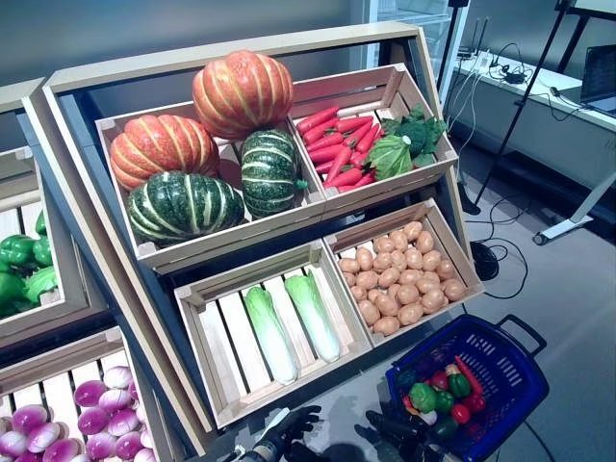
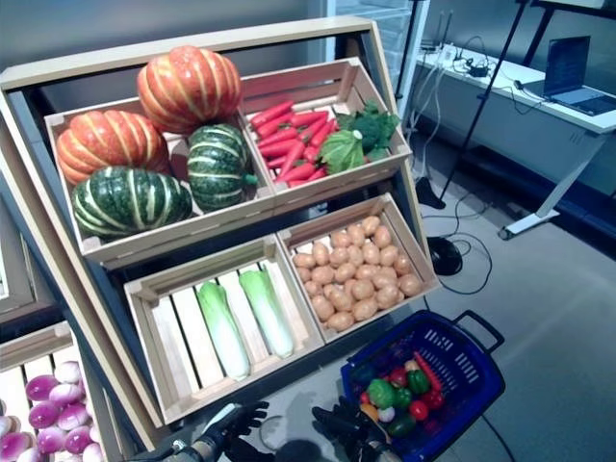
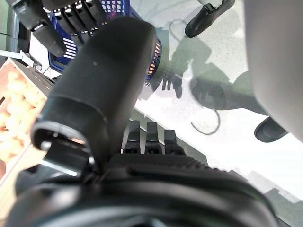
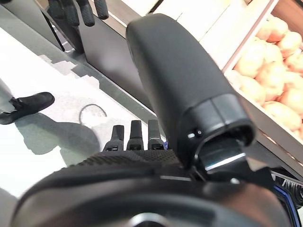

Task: Put vegetables into the basket

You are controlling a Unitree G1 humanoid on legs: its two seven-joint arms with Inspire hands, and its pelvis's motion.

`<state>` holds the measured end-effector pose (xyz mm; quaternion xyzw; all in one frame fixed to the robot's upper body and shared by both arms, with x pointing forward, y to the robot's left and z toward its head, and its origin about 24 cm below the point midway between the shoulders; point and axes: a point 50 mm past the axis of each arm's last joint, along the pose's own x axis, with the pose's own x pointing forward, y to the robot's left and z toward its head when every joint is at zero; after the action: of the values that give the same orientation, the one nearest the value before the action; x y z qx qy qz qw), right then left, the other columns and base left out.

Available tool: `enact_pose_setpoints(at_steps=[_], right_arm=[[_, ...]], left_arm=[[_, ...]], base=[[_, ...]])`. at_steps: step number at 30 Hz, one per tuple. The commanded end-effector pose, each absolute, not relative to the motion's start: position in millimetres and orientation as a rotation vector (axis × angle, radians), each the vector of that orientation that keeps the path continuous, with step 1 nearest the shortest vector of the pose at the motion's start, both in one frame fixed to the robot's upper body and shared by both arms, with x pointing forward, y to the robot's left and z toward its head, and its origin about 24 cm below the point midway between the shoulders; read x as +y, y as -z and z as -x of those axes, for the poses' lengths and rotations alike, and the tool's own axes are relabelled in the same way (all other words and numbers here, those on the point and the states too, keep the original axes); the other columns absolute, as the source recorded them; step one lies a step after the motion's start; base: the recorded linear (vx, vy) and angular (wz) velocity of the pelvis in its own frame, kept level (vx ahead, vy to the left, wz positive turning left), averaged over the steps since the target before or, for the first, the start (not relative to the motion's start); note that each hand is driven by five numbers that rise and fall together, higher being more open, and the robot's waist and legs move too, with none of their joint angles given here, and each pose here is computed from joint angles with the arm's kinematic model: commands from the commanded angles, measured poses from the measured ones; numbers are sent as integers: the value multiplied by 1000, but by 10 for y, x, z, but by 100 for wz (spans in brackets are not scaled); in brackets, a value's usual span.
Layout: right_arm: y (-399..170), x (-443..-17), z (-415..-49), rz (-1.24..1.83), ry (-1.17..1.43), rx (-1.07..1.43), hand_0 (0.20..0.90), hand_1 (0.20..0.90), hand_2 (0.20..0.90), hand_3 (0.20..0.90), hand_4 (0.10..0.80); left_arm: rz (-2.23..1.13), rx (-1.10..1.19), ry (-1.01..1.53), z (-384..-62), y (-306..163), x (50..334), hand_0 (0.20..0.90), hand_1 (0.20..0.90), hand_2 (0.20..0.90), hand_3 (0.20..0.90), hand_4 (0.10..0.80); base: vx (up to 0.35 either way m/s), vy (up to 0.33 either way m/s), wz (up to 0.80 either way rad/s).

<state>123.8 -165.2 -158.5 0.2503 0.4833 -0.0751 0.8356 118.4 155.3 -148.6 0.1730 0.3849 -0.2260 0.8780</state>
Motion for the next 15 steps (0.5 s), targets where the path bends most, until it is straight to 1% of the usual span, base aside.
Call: enact_pose_setpoints(at_steps=[1,4,10,15], right_arm=[[1536,-1369,-1389,-639,61,984,900,900,900,900,800],[1547,-1383,-1376,-641,73,998,900,900,900,900,800],[1543,-1429,-1406,-638,81,996,900,900,900,900,800],[1532,-1404,-1442,-642,72,995,900,900,900,900,800]], left_arm=[[-416,677,516,-1537,1357,1484,900,900,900,900,800],[-383,687,491,-1558,1356,1503,900,900,900,900,800],[-383,692,615,-1535,1359,1422,900,900,900,900,800],[-386,702,644,-1560,1359,1372,900,900,900,900,800]], base=[[0,0,0],[0,0,0],[-5,0,0],[0,0,0]])
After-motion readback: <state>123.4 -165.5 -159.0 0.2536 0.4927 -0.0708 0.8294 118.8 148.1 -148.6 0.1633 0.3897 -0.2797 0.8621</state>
